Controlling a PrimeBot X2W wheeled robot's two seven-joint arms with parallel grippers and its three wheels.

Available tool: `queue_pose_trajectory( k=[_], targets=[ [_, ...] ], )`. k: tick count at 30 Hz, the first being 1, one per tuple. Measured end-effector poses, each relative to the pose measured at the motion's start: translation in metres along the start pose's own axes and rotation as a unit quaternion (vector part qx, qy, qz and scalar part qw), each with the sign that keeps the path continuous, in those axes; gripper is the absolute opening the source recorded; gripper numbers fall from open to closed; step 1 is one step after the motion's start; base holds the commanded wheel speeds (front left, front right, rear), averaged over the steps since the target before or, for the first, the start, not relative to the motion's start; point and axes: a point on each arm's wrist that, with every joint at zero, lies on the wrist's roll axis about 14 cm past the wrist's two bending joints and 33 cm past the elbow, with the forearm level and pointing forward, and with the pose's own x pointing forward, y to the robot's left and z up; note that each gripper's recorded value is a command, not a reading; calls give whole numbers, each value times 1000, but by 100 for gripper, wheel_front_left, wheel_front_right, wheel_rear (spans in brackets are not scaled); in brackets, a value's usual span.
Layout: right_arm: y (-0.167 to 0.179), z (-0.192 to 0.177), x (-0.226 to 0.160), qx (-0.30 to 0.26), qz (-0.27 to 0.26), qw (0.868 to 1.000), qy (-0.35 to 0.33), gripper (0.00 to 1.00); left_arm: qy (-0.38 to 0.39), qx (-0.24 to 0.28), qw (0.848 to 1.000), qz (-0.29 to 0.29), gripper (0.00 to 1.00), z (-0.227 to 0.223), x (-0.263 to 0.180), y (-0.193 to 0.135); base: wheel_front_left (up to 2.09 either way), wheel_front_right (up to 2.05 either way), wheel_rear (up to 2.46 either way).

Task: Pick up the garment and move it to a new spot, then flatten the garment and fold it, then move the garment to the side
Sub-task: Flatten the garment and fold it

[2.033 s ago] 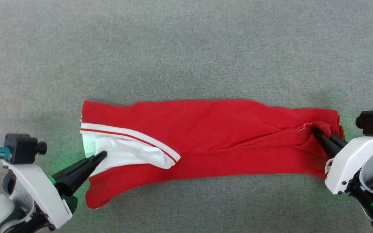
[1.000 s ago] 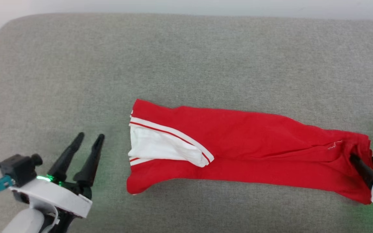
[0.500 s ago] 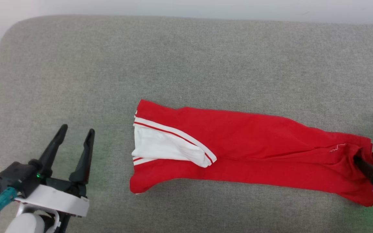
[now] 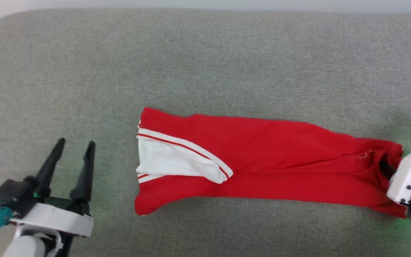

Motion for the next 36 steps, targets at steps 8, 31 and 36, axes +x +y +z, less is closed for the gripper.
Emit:
queue_pose_trajectory(
  k=[8, 31, 36],
  targets=[
    [-22, 25, -19, 8, -26, 998, -63, 0, -9, 4, 1000, 12, 100, 4, 6, 9, 0, 0, 0],
    [-80, 50, -95, 4, -78, 980, -185, 0, 8, -24, 1000, -9, 100, -17, 20, -14, 0, 0, 0],
    [18, 41, -80, -36, 62, 985, -157, 0, 7, -30, 999, -14, 100, -16, 15, -21, 0, 0, 0]
  ],
)
